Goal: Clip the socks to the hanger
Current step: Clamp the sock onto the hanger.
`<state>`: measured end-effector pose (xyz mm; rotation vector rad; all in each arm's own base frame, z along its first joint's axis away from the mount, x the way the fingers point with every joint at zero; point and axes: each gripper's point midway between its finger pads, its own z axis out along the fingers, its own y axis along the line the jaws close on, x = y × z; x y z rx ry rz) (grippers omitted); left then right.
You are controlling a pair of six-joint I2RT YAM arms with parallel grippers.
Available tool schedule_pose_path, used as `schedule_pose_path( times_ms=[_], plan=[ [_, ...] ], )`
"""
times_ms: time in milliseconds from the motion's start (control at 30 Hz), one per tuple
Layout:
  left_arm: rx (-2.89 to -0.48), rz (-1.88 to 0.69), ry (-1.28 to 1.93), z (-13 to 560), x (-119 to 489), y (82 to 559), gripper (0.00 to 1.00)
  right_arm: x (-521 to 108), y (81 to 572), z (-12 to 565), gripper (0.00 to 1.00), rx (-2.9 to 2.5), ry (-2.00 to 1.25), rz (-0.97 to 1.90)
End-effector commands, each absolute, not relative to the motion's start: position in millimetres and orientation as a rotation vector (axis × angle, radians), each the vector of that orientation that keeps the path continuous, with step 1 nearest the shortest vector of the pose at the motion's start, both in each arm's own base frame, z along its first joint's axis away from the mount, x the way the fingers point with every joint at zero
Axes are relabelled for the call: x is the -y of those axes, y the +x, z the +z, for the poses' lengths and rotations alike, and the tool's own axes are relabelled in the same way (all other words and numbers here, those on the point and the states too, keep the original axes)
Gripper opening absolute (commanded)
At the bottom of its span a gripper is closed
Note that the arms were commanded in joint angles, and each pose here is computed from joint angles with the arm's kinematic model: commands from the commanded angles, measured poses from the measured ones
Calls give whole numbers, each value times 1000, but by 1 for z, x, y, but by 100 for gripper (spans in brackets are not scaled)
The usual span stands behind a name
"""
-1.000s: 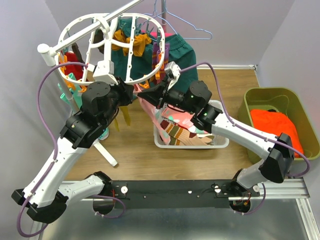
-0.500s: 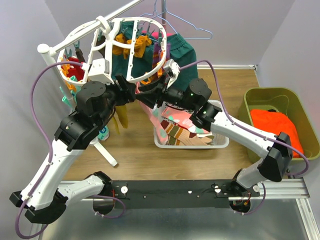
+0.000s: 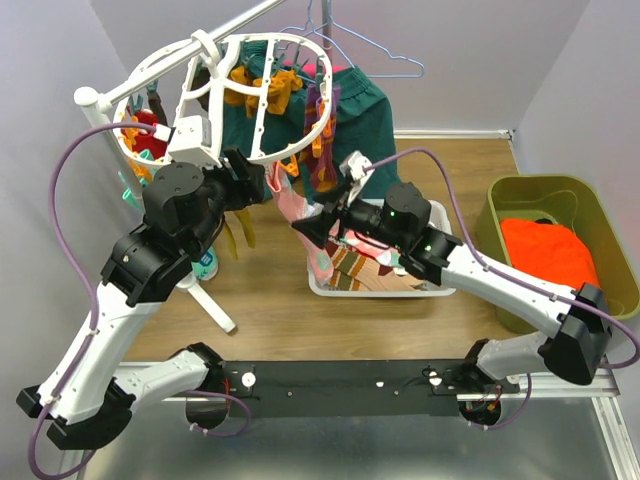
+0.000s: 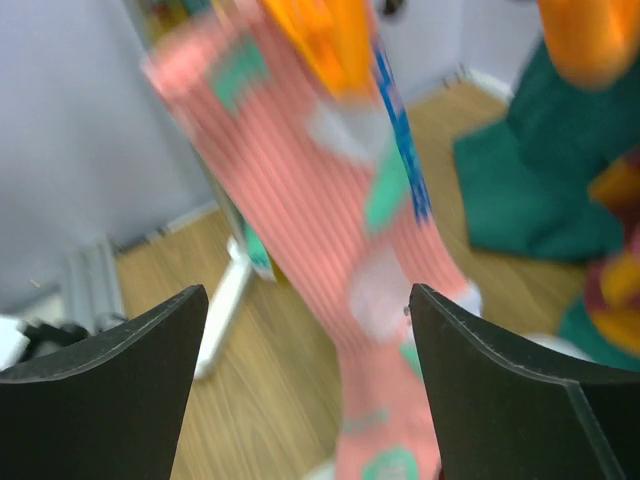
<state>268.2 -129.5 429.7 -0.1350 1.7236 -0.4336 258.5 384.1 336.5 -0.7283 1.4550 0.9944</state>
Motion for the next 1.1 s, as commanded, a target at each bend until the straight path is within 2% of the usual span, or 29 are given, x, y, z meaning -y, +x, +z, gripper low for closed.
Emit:
schedule_pose_path(
  times_ms=[0, 233, 400, 467, 667, 900, 1067],
  plan=[
    [-1658, -385, -190, 448, 108, 263, 72, -357, 260, 257, 91, -1659, -741, 833],
    [-1647, -393, -195, 456, 105, 258, 72, -368, 253, 197, 94, -1748, -778, 895],
    [-1639, -408, -202, 459, 104, 254, 72, -386, 260, 177, 93, -1773, -811, 922],
    [-1638, -411, -202, 460, 103, 254, 72, -394, 262, 168, 86, -1789, -820, 937],
    [-1620, -425, -203, 467, 100, 248, 72, -425, 260, 195, 69, -1715, -856, 1053],
    [-1580, -471, -203, 485, 99, 240, 72, -485, 235, 236, 66, -1598, -917, 1257],
    [-1557, -517, -188, 494, 100, 232, 72, -522, 208, 233, 66, -1576, -994, 1384]
  ],
)
